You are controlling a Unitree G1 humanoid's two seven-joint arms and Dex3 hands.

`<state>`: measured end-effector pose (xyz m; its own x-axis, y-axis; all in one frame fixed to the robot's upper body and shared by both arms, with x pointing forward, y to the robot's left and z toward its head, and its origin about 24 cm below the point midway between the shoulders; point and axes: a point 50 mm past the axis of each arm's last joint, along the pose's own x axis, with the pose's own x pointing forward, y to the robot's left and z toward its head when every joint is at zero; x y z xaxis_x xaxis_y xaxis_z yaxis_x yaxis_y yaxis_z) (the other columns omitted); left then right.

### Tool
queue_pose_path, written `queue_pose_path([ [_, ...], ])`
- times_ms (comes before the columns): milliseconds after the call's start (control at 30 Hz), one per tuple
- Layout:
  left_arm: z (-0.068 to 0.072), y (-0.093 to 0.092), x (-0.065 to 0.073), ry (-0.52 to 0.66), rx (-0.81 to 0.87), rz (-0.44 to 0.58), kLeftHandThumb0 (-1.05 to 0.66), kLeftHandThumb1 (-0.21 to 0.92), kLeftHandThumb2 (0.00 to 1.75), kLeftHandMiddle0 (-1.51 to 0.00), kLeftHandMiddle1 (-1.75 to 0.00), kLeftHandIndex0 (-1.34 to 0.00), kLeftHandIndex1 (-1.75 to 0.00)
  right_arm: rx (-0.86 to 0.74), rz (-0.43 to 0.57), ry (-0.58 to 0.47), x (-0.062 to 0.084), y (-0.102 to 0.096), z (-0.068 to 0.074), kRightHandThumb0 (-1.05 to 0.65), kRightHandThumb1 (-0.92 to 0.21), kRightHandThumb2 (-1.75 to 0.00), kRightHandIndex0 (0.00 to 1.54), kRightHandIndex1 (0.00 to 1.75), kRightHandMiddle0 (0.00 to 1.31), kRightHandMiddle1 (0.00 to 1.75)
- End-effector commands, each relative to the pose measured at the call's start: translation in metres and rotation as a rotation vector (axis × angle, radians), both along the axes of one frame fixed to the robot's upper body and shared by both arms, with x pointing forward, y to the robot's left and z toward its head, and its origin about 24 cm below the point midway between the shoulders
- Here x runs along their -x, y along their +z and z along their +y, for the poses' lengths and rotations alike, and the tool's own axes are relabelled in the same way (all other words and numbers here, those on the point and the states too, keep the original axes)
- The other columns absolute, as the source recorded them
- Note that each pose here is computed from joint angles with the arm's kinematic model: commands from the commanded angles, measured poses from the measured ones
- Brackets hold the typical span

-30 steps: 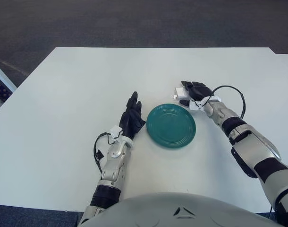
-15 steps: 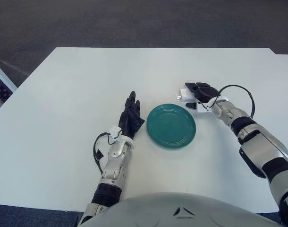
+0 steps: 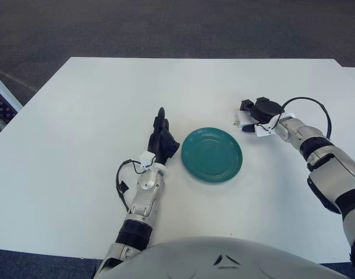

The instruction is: Put the charger into the plate.

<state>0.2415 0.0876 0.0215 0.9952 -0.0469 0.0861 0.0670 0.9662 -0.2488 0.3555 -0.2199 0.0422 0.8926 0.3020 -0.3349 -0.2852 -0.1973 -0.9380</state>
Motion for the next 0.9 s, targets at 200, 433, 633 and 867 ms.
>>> queue_pose_path([
  [200, -0.017, 0.014, -0.005, 0.043, 0.134, -0.055, -1.05, 0.92, 1.07, -0.05, -0.01, -0.04, -0.03, 0.071, 0.051, -0.065, 0.012, -0.017, -0.018, -0.57, -0.92, -0.8, 0.8, 1.75, 0.66, 1.75],
  [433, -0.015, 0.015, -0.005, 0.049, 0.186, -0.069, -1.05, 0.92, 1.06, -0.06, -0.01, -0.06, -0.04, 0.021, 0.045, -0.114, 0.011, -0.022, -0.013, -0.52, -0.92, -0.86, 0.8, 1.75, 0.65, 1.75],
  [633, -0.011, 0.013, -0.005, 0.037, 0.24, -0.086, -1.05, 0.92, 1.05, -0.08, -0.01, -0.07, -0.05, 0.02, 0.044, -0.107, 0.015, -0.027, -0.011, -0.48, -0.92, -0.88, 0.79, 1.75, 0.63, 1.75],
  [867, -0.006, 0.01, -0.004, 0.016, 0.248, -0.087, -1.05, 0.92, 1.04, -0.09, -0.01, -0.08, -0.06, 0.049, -0.015, -0.038, 0.006, -0.008, -0.012, -0.47, -0.92, -0.91, 0.8, 1.75, 0.62, 1.75],
])
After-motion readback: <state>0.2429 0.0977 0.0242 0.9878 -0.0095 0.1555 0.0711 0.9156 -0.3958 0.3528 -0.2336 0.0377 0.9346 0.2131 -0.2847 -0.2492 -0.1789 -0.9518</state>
